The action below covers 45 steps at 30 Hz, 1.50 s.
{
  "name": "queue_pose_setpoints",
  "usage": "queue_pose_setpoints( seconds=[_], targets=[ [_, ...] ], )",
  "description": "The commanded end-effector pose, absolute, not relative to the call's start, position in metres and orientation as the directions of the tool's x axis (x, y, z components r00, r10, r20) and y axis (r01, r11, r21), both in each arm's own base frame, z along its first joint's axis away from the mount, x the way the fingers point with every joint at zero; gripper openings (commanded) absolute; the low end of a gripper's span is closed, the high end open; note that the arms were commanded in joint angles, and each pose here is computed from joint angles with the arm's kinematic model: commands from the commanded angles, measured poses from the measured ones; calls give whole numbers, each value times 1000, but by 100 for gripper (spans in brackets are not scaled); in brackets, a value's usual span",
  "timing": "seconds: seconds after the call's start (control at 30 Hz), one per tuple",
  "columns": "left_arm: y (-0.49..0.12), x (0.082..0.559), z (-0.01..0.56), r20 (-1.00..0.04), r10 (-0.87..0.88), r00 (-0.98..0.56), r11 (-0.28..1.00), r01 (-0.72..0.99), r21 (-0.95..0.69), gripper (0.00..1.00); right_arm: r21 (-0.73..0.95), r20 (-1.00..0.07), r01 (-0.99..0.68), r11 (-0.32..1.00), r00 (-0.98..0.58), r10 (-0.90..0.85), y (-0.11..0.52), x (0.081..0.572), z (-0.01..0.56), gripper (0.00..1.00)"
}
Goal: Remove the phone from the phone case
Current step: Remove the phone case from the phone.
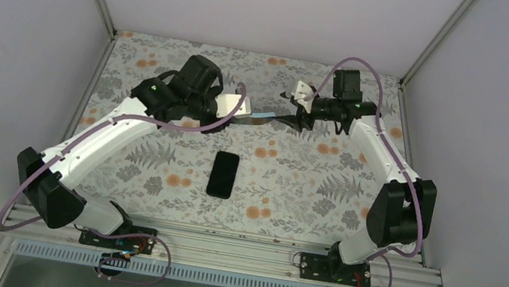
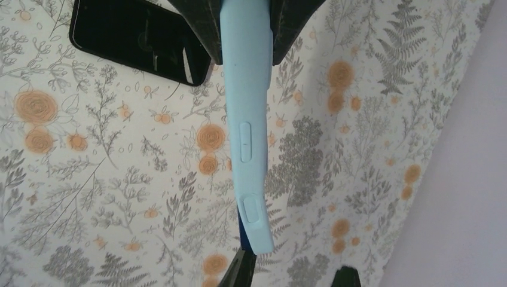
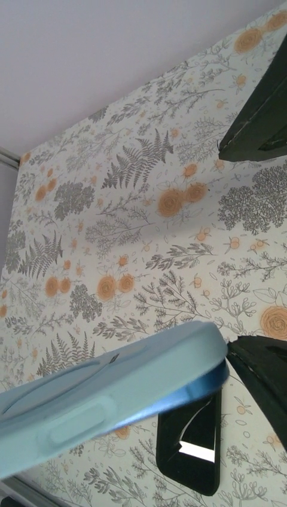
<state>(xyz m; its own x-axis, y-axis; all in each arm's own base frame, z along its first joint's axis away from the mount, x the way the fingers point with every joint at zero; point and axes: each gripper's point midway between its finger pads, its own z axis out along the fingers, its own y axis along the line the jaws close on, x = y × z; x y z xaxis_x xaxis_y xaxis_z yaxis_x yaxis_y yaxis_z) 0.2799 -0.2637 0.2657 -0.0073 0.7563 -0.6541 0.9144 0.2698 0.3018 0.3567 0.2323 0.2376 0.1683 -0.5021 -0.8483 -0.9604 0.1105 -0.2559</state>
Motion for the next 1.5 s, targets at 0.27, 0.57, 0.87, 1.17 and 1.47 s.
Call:
queue_pose_setpoints(
  seconds=[0.27, 0.57, 0.87, 1.17, 1.47],
  targets=[
    [-298, 243, 306, -769, 629, 113, 91, 972, 217, 2, -315, -879, -941, 120, 242, -411, 249, 367, 283, 73],
    [-274, 266, 302, -704, 700, 124, 207, 908, 365, 2, -345, -856, -920, 185, 228, -463, 216, 352, 278, 75],
    [-271, 271, 290, -680, 724, 115, 209, 903, 376, 2, -307, -822, -946, 106, 207, -531, 205, 317, 247, 75],
    [-277, 273, 288, -687, 718, 112, 201, 911, 359, 2, -291, -829, -950, 113, 192, -525, 207, 324, 236, 73],
    [-280, 274, 286, -695, 710, 115, 197, 915, 353, 2, -273, -838, -957, 94, 189, -512, 215, 326, 235, 73]
  ],
)
